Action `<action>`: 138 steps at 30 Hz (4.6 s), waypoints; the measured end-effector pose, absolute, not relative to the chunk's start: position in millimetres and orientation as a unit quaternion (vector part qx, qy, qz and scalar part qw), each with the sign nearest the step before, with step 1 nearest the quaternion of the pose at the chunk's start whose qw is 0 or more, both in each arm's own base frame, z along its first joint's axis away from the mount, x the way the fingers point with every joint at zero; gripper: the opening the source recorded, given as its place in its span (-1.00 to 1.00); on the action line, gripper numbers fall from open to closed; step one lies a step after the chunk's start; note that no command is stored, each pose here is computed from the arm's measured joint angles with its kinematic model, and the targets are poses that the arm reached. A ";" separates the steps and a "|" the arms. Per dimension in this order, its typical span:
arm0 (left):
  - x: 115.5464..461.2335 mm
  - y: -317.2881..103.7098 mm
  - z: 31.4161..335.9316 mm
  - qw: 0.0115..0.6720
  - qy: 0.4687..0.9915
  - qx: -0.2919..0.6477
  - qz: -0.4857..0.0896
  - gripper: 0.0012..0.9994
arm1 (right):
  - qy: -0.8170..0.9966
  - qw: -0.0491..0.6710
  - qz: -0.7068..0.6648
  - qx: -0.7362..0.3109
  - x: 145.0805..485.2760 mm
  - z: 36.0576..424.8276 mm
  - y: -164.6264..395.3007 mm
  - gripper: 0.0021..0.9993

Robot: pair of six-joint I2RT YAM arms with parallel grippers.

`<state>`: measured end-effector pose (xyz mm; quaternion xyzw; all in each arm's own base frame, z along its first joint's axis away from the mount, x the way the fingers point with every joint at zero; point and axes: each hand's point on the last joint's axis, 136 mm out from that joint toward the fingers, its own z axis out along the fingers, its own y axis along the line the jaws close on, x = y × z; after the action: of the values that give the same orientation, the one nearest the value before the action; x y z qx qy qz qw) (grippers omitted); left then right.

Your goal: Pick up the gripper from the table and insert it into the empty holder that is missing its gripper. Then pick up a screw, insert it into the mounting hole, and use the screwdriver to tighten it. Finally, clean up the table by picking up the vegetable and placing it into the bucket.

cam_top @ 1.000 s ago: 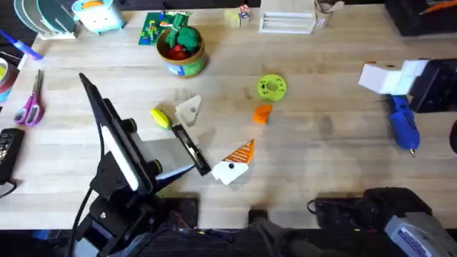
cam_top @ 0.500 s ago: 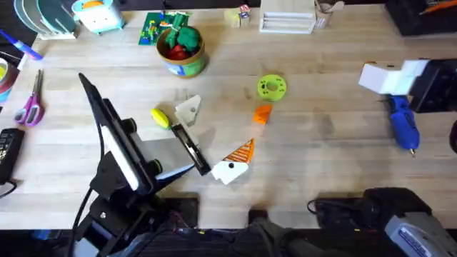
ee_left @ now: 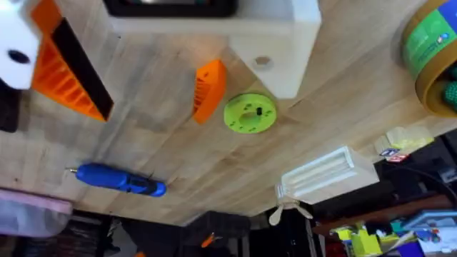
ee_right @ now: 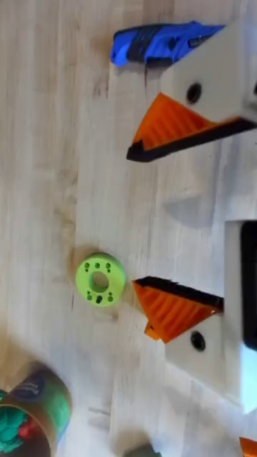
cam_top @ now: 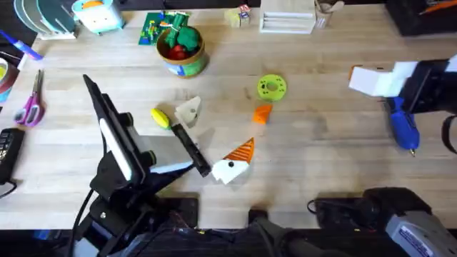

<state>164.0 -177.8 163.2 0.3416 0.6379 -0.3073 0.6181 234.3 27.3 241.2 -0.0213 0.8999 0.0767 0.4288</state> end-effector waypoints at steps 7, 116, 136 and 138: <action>164.0 -177.8 163.3 0.596 0.659 0.299 -0.347 0.99 | 0.942 0.311 0.110 -0.063 242.3 190.5 57.6 0.99; 165.2 -177.0 163.1 0.571 0.680 0.247 -0.387 0.99 | 0.780 -0.090 0.619 -0.028 249.7 183.1 273.0 -0.98; 170.4 -172.9 162.7 0.575 0.687 0.230 -0.380 0.99 | 0.799 -0.091 0.595 -0.014 246.3 173.4 287.1 -0.99; 170.7 -172.7 162.6 0.575 0.687 0.229 -0.380 0.99 | 0.800 -0.090 0.593 -0.015 246.1 172.4 288.9 -0.99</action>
<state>170.7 -172.7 162.6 0.2293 0.6872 -0.3798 0.5752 246.1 288.9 172.4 -0.0150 0.8004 0.5925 -0.0895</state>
